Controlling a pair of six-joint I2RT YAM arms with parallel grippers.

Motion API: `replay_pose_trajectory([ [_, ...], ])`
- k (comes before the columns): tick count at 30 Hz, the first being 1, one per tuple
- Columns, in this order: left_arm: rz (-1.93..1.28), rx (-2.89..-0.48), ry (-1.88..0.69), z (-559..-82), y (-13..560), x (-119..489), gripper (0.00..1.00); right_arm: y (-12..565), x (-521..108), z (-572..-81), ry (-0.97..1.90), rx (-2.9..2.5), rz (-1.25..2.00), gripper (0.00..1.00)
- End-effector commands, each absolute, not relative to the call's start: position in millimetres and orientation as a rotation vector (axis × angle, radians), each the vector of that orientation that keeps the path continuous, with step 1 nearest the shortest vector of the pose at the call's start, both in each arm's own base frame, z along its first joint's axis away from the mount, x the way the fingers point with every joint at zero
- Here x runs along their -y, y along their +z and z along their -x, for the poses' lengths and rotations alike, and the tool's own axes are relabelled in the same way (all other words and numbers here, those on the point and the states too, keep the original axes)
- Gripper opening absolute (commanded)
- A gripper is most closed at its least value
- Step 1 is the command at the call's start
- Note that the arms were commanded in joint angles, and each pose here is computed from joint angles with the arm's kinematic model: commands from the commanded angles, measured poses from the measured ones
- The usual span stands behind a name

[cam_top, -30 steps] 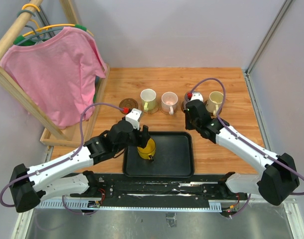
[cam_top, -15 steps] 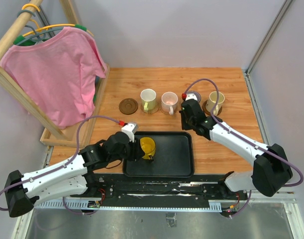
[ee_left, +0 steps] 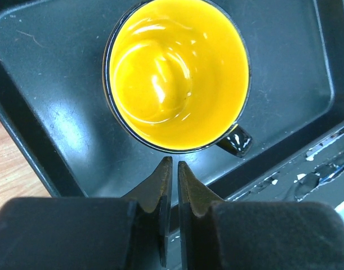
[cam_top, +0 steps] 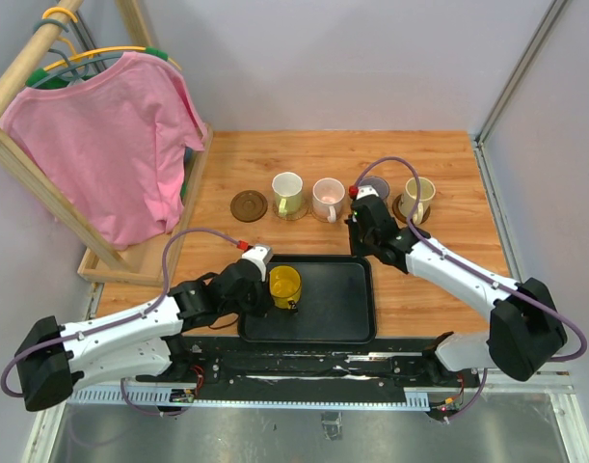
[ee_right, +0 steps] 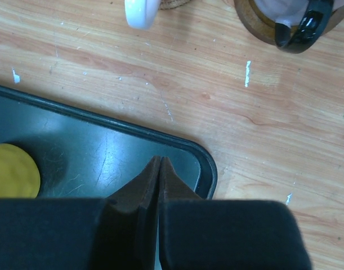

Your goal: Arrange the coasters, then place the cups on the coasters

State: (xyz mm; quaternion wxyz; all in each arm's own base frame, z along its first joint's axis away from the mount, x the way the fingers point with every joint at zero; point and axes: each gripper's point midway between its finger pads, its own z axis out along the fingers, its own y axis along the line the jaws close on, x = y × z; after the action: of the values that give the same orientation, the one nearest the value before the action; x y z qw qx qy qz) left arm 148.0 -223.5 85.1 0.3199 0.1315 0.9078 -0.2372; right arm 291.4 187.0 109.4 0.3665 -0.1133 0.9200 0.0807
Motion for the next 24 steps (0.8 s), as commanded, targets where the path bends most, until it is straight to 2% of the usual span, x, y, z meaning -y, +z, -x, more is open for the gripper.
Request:
replay_pose_trajectory([
  [1, -0.316, -2.359, -0.604, -154, 81, 223, 0.12, 101, -197, -283, 0.271, -2.391, 0.352, 0.01],
  [11, -0.2, -2.27, -0.437, -184, 81, 208, 0.19, 96, -231, -264, 0.393, -2.393, 0.538, 0.01],
  [24, -0.203, -2.203, -0.417, -221, 80, 226, 0.2, 83, -272, -229, 0.446, -2.382, 0.829, 0.01],
])
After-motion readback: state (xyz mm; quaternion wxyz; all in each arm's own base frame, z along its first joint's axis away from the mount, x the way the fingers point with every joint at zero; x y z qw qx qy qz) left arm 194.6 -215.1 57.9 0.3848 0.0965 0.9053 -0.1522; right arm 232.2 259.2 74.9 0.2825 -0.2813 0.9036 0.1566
